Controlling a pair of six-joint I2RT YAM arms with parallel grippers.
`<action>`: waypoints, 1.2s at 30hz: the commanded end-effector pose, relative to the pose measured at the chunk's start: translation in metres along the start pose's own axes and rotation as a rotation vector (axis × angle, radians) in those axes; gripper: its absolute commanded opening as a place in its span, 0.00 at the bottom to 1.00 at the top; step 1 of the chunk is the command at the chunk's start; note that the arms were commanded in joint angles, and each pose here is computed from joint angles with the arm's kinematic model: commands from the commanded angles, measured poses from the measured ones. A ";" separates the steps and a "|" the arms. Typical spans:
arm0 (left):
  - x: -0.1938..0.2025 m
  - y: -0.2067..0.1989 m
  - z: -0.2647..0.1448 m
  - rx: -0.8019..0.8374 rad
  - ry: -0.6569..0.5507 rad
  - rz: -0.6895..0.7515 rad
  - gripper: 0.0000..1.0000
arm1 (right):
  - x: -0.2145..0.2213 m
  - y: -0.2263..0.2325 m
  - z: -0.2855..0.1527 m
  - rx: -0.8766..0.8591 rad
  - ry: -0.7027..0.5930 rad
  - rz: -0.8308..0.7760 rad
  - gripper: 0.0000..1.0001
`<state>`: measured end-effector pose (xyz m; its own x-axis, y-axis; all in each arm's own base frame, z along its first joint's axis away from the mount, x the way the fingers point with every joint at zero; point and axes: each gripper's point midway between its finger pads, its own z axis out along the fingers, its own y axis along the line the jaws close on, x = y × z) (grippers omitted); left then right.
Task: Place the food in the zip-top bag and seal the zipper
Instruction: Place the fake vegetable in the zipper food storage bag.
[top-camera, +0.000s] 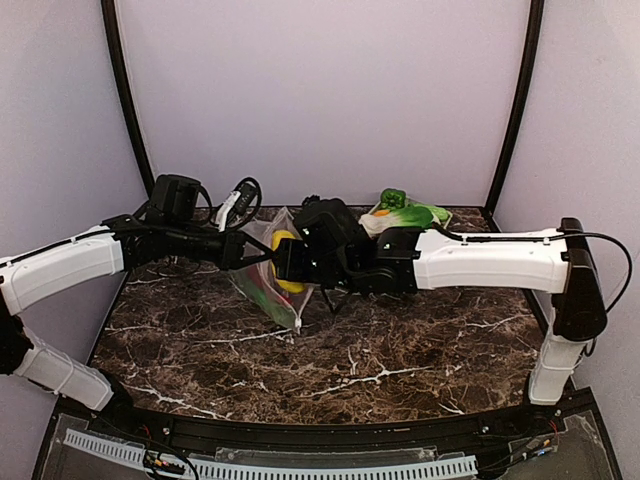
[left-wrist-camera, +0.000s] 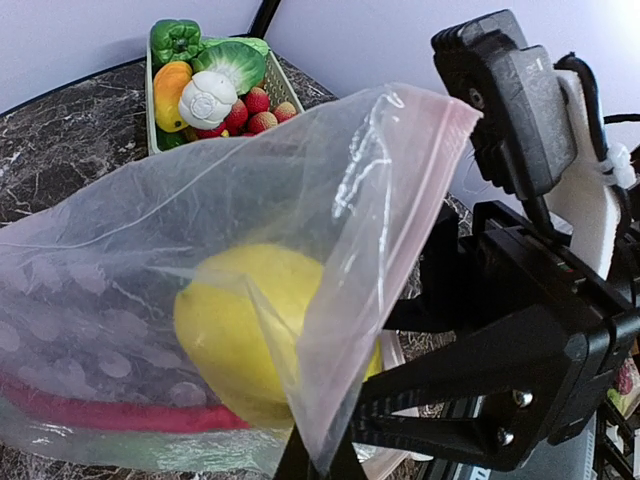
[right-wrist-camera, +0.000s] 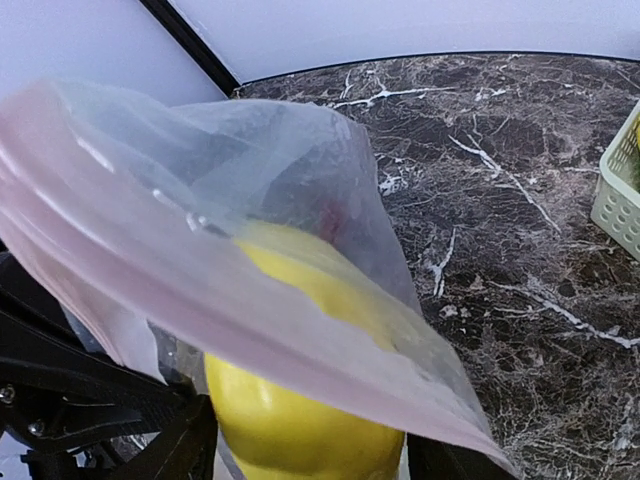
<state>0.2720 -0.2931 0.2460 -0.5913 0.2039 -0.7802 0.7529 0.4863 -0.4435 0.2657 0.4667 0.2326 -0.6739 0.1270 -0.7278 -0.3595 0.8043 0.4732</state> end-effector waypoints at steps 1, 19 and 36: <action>0.003 -0.001 0.001 0.024 -0.001 -0.004 0.01 | -0.006 0.011 0.000 -0.008 -0.019 -0.030 0.67; -0.003 0.001 -0.005 0.007 -0.024 -0.004 0.01 | -0.030 0.048 -0.063 -0.220 -0.126 -0.144 0.72; -0.007 0.004 -0.012 -0.021 -0.042 0.012 0.01 | -0.053 -0.043 -0.098 -0.035 -0.116 -0.112 0.72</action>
<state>0.2774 -0.2877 0.2441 -0.6005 0.1895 -0.7768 0.7393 0.5017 -0.4491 0.2355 0.4017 0.3052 -0.5277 0.0974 -0.8438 -0.5130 0.7552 0.4080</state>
